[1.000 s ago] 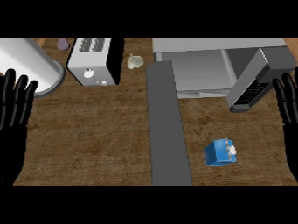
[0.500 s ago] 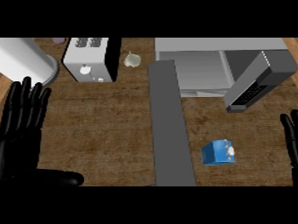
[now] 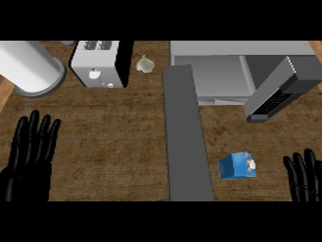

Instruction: Pick up the milk, place it into the microwave and close the microwave

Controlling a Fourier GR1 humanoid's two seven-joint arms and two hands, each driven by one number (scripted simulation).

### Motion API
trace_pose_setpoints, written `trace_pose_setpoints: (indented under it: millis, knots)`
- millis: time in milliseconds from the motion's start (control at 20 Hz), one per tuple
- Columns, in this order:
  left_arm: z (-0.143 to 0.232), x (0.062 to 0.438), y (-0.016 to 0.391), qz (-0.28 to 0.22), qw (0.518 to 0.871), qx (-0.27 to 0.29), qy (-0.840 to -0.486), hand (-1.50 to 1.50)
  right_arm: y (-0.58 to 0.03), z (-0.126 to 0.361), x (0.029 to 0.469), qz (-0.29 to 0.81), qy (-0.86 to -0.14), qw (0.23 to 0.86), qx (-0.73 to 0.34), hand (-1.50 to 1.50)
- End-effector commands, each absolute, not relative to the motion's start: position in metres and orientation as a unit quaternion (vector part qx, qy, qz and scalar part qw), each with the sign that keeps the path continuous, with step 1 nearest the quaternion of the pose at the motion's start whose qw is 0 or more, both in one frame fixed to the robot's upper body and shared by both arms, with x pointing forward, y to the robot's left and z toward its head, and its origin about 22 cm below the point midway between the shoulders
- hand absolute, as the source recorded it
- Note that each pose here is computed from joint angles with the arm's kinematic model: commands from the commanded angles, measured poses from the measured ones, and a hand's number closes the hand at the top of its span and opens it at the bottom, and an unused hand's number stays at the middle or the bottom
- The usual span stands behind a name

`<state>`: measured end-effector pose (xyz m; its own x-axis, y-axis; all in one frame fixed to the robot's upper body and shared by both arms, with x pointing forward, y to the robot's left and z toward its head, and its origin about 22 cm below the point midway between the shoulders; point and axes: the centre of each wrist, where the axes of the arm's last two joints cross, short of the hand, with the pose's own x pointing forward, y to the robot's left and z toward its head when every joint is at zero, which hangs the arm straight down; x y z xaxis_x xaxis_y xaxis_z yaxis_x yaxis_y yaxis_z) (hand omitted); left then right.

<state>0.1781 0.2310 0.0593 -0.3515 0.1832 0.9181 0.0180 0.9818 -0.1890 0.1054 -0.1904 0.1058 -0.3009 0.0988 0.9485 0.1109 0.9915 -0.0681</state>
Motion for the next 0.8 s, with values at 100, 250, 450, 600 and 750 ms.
trace_pose_setpoints:
  millis: [100,250,450,600,750]
  knots:
    - [0.059,0.148,0.230,0.080,0.571,-0.061,-0.815,-1.50,-0.180,0.069,0.094,-0.009,-0.792,0.606,-0.073,-1.50]
    - [0.032,0.132,0.236,0.075,0.571,-0.069,-0.815,-1.50,-0.193,0.066,0.097,-0.026,-0.788,0.611,-0.070,-1.50]
    - [0.039,0.138,0.226,0.075,0.575,-0.071,-0.812,-1.50,-0.188,0.028,0.118,-0.024,-0.785,0.616,-0.067,-1.50]
    - [0.024,0.129,0.236,0.078,0.573,-0.061,-0.814,-1.50,-0.188,0.019,0.115,-0.041,-0.782,0.617,-0.076,-1.50]
    - [0.029,0.120,0.229,0.083,0.569,-0.075,-0.815,-1.50,-0.201,-0.014,0.125,-0.048,-0.774,0.621,-0.113,-1.50]
